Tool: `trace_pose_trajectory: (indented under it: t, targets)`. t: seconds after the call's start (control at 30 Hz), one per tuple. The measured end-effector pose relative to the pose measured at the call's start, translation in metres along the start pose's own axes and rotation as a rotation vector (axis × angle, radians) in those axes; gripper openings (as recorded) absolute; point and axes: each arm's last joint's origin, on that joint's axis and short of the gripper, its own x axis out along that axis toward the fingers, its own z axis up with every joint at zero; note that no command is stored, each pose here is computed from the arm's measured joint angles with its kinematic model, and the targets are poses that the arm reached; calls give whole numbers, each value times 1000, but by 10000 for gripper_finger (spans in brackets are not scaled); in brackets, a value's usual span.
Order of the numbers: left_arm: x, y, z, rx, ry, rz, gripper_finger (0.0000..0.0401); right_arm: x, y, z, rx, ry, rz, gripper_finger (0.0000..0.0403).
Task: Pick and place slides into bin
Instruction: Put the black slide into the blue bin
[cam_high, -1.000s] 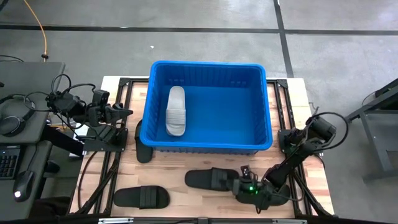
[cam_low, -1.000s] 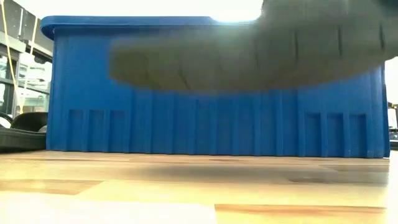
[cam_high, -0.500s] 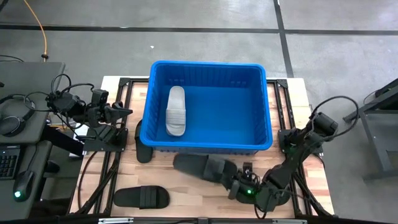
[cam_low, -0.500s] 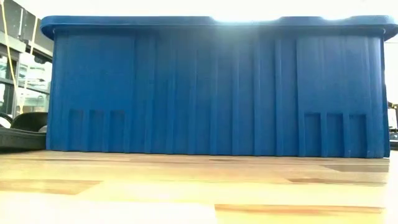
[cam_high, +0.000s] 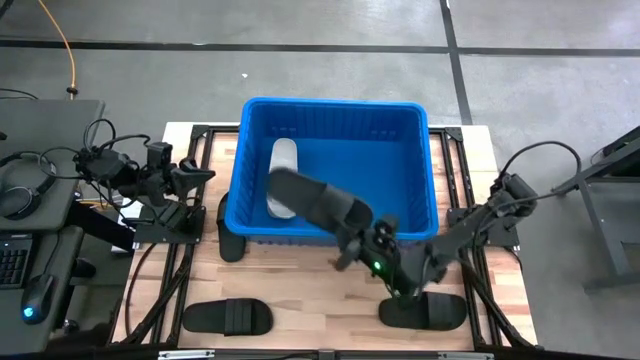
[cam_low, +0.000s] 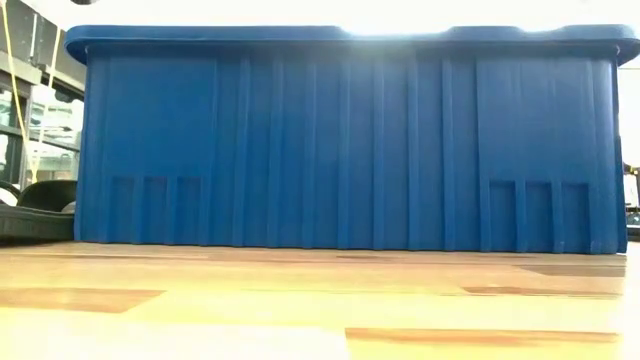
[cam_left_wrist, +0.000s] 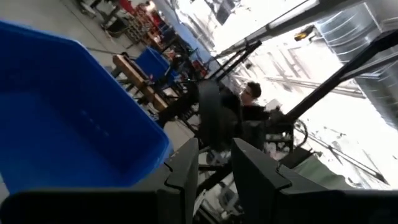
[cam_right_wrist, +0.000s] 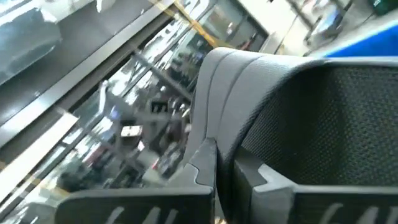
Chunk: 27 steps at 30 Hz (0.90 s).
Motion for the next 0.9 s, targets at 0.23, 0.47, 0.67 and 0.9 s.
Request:
trace_pose_trajectory:
  t: [0.23,0.47,0.67,0.9]
  targets:
    - [0,-1,1,62,-21,6,88,43,-5,18,-103,-69,-44,0]
    - [3,-3,-2,79,43,-48,88,73,-13,24,-87,-36,33,0]
    - [12,-6,-10,53,105,-63,145,82,-14,29,-95,-31,85,0]
    - [29,-11,-15,20,15,46,272,94,-16,40,-47,-91,85,0]
